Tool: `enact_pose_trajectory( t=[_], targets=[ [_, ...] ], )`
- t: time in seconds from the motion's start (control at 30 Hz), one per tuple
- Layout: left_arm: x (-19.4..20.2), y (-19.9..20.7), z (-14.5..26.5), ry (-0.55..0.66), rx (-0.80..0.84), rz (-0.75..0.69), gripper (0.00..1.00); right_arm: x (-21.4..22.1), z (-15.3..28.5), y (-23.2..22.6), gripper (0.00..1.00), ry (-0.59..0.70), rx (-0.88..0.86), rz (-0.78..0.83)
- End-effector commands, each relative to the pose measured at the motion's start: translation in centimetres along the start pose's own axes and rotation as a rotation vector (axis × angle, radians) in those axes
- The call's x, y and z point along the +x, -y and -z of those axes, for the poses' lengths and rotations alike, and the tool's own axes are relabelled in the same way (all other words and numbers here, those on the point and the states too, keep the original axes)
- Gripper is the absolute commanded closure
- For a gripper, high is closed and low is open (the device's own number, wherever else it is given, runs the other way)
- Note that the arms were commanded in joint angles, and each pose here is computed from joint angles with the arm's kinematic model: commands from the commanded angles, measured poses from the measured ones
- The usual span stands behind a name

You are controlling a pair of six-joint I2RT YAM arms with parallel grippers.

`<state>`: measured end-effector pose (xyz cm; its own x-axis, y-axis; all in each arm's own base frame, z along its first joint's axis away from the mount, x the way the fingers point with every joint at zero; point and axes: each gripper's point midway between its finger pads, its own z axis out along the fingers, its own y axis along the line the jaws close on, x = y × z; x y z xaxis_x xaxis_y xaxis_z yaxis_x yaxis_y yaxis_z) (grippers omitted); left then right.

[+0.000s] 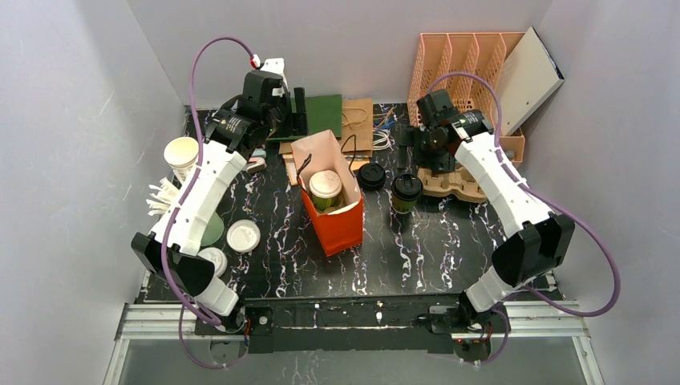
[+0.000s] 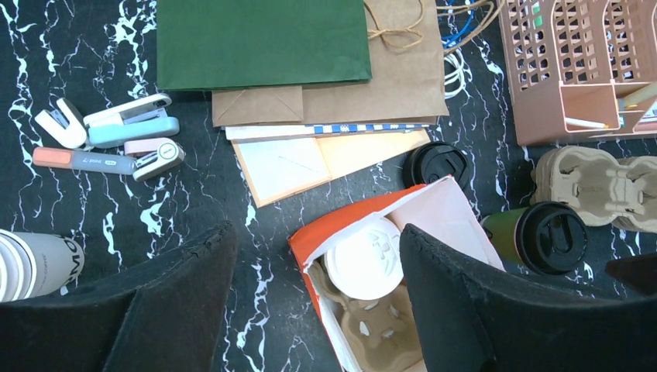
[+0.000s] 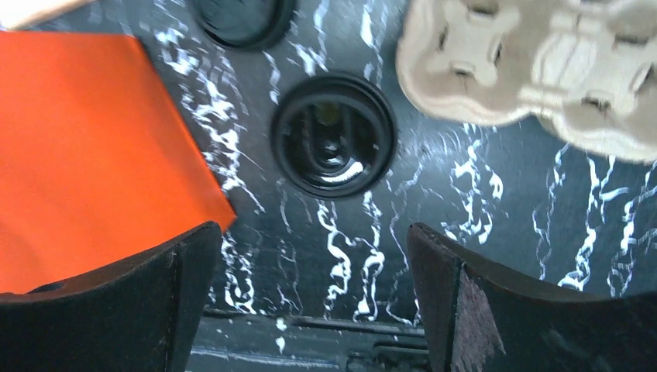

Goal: Pack the takeout coffee
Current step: Adjust the takeout bag at the center of the board, then pick up the coffee cup from the center of the board.

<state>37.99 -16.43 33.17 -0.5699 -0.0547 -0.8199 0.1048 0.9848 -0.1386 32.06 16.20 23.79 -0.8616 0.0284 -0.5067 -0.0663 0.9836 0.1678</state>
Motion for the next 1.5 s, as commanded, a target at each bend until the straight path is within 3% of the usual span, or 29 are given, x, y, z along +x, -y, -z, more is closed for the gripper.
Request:
enact_pose_trajectory(
  t=[0.0, 0.7, 1.07, 1.3, 1.47],
  targets=[
    [-1.2, -0.1, -0.4, 0.05, 0.01, -0.017, 0.25, 1.8, -1.1, 0.9, 0.02, -0.064, -0.011, -0.023],
    [-1.9, 0.1, -0.2, 0.08, 0.028, -0.026, 0.25, 3.0, -7.3, 2.4, 0.02, -0.138, 0.065, 0.064],
    [-2.2, -0.1, -0.1, 0.081, 0.018, -0.038, 0.25, 4.1, -8.3, 2.1, 0.13, -0.175, 0.044, 0.054],
    [-2.0, -0.1, -0.3, 0.074, 0.015, -0.039, 0.25, 4.8, -9.0, 2.2, 0.13, -0.204, 0.047, 0.049],
    [-1.8, -0.2, -0.4, 0.068, 0.013, -0.043, 0.25, 5.1, -9.3, 2.3, 0.2, -0.216, 0.051, 0.048]
  ],
)
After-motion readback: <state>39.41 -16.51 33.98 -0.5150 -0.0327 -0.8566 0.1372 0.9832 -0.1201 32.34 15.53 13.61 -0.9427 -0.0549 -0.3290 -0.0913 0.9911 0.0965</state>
